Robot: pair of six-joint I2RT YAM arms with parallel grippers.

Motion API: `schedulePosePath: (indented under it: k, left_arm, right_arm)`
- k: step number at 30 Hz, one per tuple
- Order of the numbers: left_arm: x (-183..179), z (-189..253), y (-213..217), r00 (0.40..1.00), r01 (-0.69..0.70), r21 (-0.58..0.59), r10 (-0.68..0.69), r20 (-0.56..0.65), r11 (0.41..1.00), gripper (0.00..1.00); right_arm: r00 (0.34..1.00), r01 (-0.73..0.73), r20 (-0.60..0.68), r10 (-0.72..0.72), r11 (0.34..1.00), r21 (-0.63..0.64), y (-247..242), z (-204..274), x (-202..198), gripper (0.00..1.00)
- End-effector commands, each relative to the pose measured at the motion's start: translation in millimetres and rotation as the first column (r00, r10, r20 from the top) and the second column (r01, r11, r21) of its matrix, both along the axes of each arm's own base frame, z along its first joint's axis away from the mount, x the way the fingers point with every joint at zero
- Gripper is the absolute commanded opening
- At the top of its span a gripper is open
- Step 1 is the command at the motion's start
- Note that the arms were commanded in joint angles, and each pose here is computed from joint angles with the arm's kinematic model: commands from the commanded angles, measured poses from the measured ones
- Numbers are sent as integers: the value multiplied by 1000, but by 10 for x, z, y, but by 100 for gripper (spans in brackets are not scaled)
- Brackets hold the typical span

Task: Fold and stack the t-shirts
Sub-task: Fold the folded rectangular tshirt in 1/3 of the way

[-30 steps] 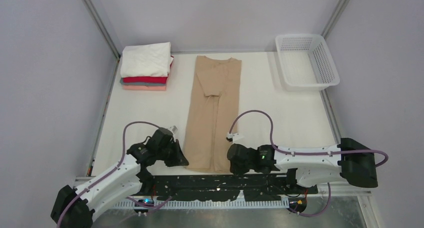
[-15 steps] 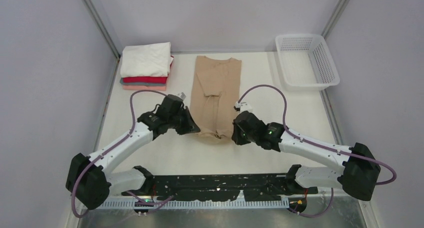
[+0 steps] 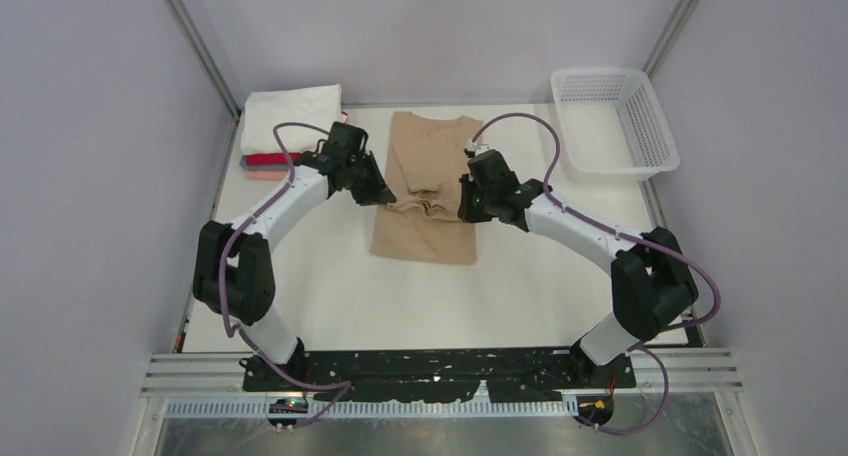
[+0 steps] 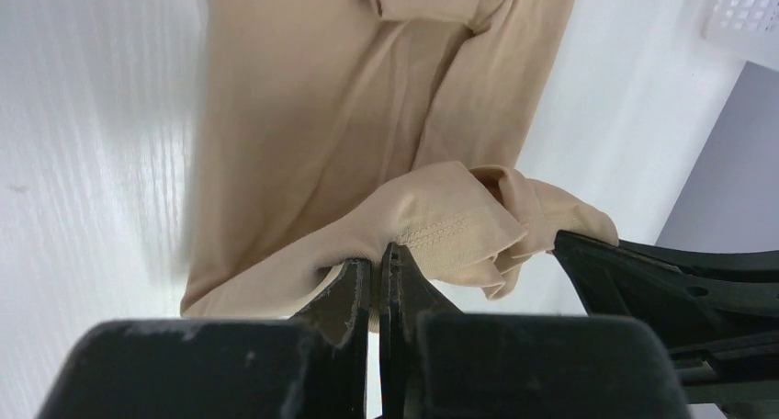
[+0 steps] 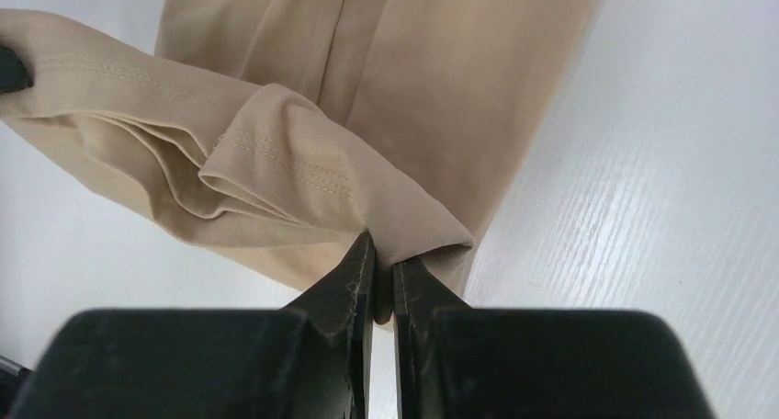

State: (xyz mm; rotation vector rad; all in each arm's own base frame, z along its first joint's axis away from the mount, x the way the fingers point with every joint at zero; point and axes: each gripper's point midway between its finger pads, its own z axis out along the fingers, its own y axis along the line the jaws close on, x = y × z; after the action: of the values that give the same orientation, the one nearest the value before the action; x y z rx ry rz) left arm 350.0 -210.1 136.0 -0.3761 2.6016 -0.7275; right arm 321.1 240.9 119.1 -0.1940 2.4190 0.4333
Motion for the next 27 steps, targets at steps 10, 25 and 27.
schedulePosePath:
  k: [10, 25, 27]
  left_arm:
    - [458, -225, -47, 992, 86, -9, -87, -90, 996, 0]
    - [743, -63, 179, 998, 40, 68, -36, -57, 997, 99]
    - [686, 22, 247, 999, 30, 92, -27, -32, 995, 100]
  right_arm:
    - [999, 33, -39, -30, 997, 70, 23, -132, 603, 16]
    - [988, 145, 32, -149, 984, 105, -80, 14, 1150, 81]
    - [981, 172, 68, -179, 980, 98, -165, 139, 1137, 99]
